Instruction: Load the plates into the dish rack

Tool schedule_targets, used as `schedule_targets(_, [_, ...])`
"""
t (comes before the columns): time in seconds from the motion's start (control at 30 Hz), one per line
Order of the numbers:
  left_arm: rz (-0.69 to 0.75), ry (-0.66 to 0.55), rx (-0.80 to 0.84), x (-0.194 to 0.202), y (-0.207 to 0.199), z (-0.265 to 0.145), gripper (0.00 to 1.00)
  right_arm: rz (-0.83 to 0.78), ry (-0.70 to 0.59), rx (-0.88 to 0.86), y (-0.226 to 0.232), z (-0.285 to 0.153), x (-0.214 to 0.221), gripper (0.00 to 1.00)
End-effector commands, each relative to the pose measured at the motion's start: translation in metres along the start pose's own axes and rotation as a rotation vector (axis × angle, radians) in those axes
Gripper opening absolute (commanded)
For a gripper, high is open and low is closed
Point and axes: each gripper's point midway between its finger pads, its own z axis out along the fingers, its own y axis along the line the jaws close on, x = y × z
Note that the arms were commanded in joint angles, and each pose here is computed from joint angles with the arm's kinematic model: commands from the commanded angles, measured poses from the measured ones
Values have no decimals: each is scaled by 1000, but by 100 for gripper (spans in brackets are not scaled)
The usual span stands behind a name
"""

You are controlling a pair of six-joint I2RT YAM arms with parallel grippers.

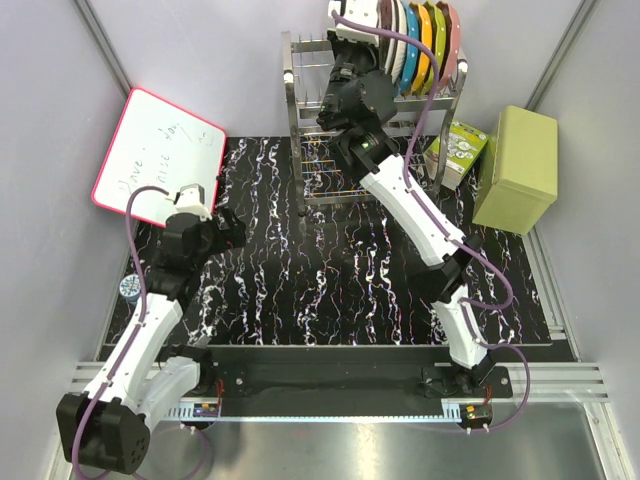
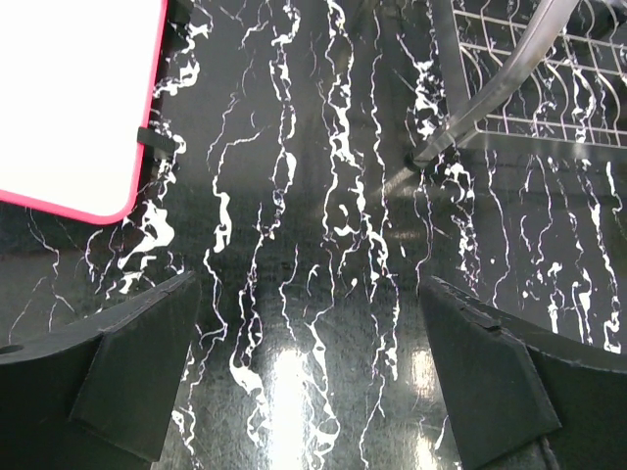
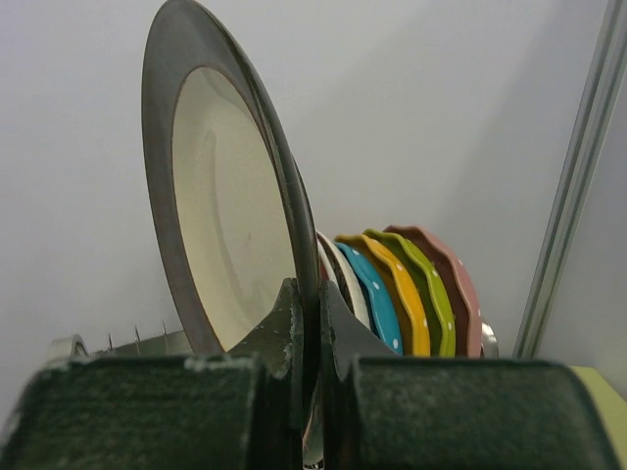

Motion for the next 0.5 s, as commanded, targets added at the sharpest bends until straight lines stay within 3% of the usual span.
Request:
schedule_targets(0.0, [-13, -94, 8, -22, -5, 2, 99, 205, -131, 26, -23, 2, -53, 0])
schedule_targets(0.47, [-20, -146, 56, -26, -11, -7, 99, 141, -40, 29, -10, 14, -8, 0])
